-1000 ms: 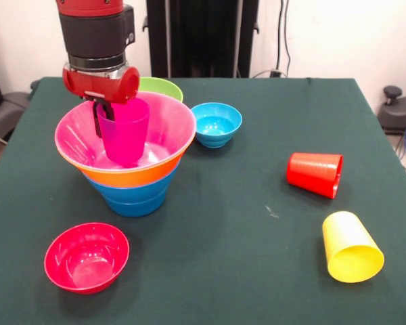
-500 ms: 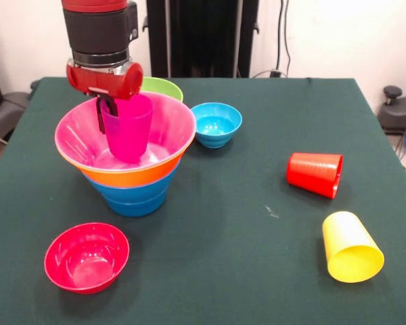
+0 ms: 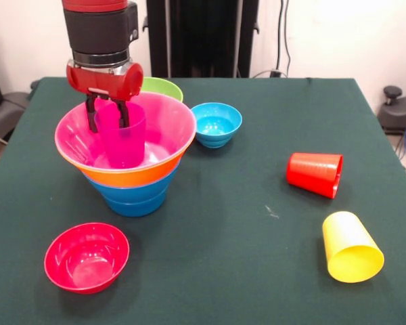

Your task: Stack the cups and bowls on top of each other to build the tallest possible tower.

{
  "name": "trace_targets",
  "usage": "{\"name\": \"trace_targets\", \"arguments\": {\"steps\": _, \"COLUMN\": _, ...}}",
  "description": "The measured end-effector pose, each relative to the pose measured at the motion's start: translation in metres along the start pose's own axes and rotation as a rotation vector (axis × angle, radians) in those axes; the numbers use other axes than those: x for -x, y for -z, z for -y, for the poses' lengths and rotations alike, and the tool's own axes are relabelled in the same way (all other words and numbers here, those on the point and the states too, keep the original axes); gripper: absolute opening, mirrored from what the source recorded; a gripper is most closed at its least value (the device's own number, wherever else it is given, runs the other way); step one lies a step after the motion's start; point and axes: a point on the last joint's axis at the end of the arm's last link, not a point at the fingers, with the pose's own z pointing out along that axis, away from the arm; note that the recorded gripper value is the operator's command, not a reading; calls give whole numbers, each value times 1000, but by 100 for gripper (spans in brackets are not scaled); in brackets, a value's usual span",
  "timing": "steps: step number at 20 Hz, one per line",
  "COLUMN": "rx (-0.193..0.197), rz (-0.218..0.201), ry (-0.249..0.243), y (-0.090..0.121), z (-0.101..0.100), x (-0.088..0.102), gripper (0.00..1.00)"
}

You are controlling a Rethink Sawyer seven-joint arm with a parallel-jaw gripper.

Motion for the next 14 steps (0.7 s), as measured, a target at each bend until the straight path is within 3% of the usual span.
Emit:
{"name": "trace_targets", "arguments": {"steps": 4, "rx": 12, "rz": 27, "ry": -4, "y": 0, "z": 1, "x": 4, "gripper": 100}}
{"name": "trace_targets", "arguments": {"steps": 14, "rx": 21, "rz": 37, "ry": -52, "y": 6, "z": 22, "x": 13, "gripper": 100}}
